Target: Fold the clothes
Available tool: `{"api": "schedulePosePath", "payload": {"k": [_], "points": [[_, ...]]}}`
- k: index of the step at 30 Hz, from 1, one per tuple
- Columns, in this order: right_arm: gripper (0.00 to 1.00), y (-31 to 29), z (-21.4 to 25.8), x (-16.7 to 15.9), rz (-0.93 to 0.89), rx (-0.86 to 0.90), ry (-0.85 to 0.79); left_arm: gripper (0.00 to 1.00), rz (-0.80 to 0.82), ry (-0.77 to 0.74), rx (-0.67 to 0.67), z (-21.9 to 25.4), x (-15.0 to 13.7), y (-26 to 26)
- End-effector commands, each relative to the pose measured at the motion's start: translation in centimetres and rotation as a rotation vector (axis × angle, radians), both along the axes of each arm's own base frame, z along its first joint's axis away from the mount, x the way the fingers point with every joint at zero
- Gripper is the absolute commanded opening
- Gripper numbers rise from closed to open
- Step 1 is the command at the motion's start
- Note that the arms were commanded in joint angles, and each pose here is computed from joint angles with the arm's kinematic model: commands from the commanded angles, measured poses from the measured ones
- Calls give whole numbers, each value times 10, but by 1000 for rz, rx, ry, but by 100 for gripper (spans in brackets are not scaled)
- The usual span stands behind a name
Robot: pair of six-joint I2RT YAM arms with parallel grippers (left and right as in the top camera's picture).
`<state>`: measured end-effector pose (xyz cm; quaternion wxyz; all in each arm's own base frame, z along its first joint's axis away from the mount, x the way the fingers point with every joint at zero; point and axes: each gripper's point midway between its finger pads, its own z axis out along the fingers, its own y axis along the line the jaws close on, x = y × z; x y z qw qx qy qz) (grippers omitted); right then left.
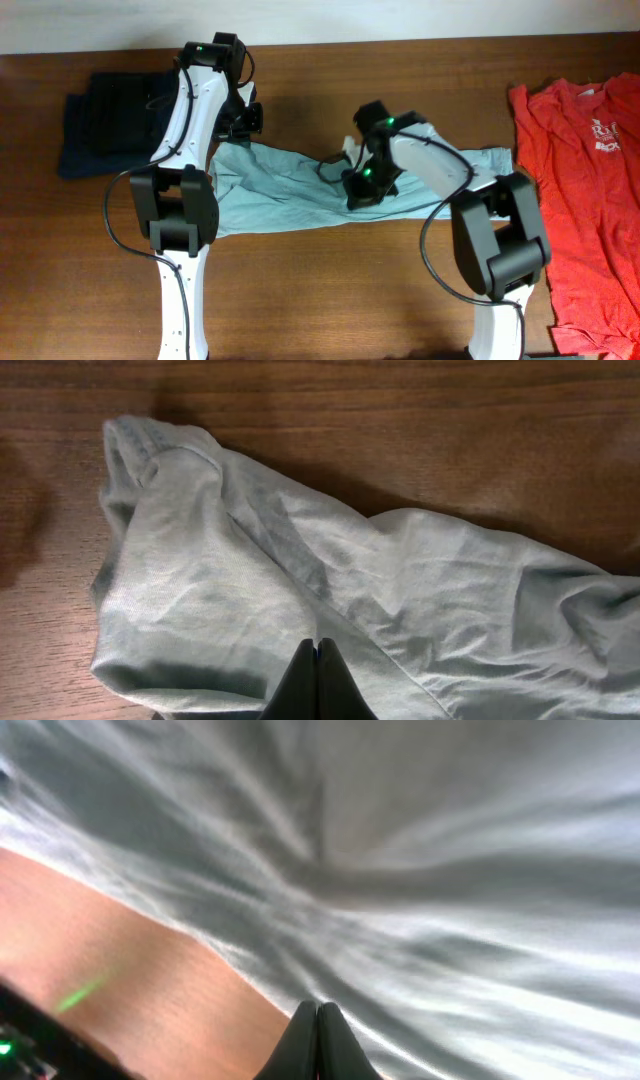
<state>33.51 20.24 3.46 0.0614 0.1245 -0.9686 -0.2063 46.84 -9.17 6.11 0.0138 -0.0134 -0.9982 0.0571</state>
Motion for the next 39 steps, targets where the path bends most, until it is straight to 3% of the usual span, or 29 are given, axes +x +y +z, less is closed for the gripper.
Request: {"api": "schedulePosePath", "payload": {"k": [1,9,14,26,39], "points": [[4,-33,32,31,-78,-12,-81,0,-2,5,-10,-2,0,0],[5,-113,25,40,-232,-145,-41,1,63,59,117,-2,-13,29],[11,-154,21,47,-310,-208,-50,1,98,158,125,1,-35,40],[11,-172,20,57,-349,-228,-83,1,60,165,127,0,-39,24],[11,-181,19,57,-348,-278,-91,0,26,287,154,-26,-69,17]]}}
